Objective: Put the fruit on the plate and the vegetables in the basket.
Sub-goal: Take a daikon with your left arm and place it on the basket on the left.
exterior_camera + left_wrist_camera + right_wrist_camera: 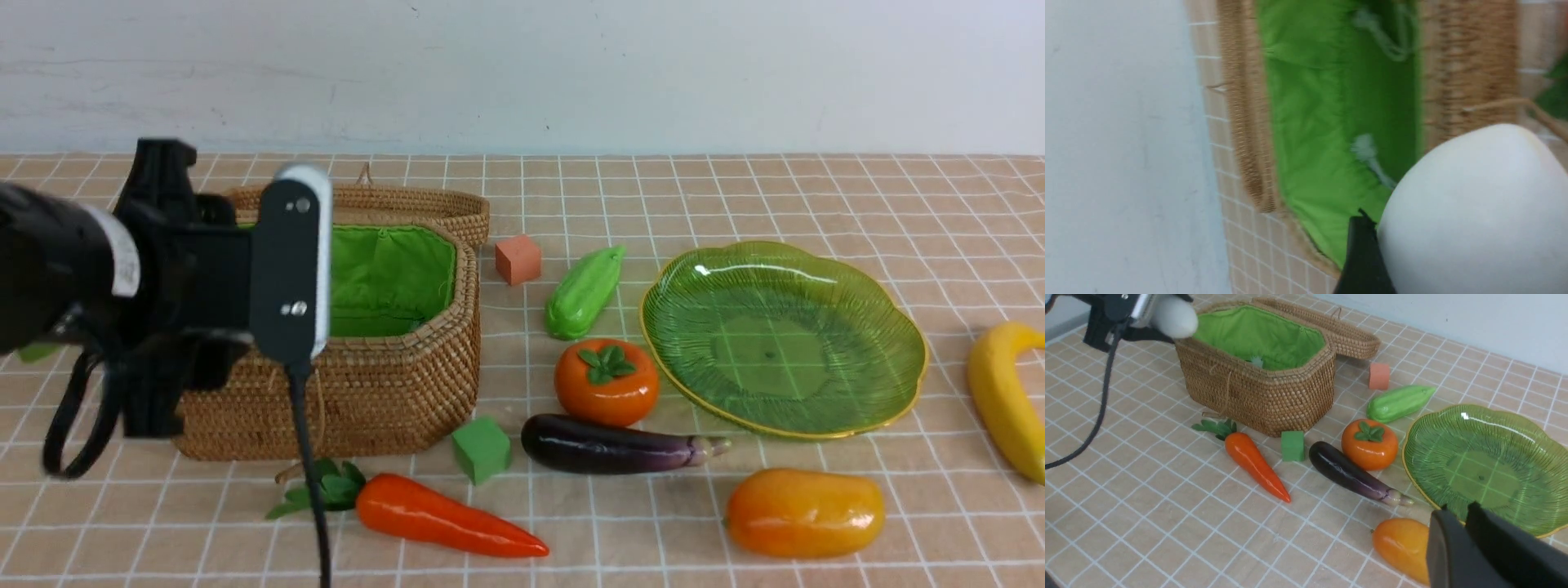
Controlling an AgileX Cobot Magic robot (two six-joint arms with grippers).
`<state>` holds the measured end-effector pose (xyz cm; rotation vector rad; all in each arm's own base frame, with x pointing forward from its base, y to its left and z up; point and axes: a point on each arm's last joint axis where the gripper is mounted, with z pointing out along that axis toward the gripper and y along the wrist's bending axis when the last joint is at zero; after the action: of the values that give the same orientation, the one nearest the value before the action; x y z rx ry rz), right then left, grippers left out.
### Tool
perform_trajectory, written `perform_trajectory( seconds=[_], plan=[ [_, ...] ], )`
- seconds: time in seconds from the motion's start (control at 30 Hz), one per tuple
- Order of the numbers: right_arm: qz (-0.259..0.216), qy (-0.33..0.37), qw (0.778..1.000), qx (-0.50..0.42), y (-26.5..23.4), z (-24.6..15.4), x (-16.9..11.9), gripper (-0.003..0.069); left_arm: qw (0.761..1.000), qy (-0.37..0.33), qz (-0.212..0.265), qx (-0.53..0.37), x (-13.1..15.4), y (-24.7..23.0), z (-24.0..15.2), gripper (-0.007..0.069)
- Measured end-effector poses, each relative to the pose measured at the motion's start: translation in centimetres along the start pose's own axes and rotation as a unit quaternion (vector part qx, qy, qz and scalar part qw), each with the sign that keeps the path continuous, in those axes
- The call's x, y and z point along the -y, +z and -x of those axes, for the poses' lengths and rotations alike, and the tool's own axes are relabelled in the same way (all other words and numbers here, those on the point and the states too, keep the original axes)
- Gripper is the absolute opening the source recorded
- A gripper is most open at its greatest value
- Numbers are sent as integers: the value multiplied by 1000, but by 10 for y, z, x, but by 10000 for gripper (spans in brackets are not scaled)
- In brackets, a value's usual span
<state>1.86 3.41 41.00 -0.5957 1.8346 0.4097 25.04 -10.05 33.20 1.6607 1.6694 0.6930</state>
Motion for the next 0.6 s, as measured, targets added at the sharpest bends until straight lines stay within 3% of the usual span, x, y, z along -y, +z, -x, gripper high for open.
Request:
perform_trajectory(
  seconds=[0.27, 0.47, 0.6],
  plan=[
    [6, 11, 999, 36, 0, 7, -1, 85, 995, -98, 9, -31, -24, 95, 31, 472],
    [21, 17, 999, 20, 0, 4, -4, 85, 990, -139, 19, -36, -25, 112, 35, 479],
    [21, 16, 999, 19, 0, 4, -4, 85, 989, -142, 23, -40, -26, 109, 34, 607]
  ],
)
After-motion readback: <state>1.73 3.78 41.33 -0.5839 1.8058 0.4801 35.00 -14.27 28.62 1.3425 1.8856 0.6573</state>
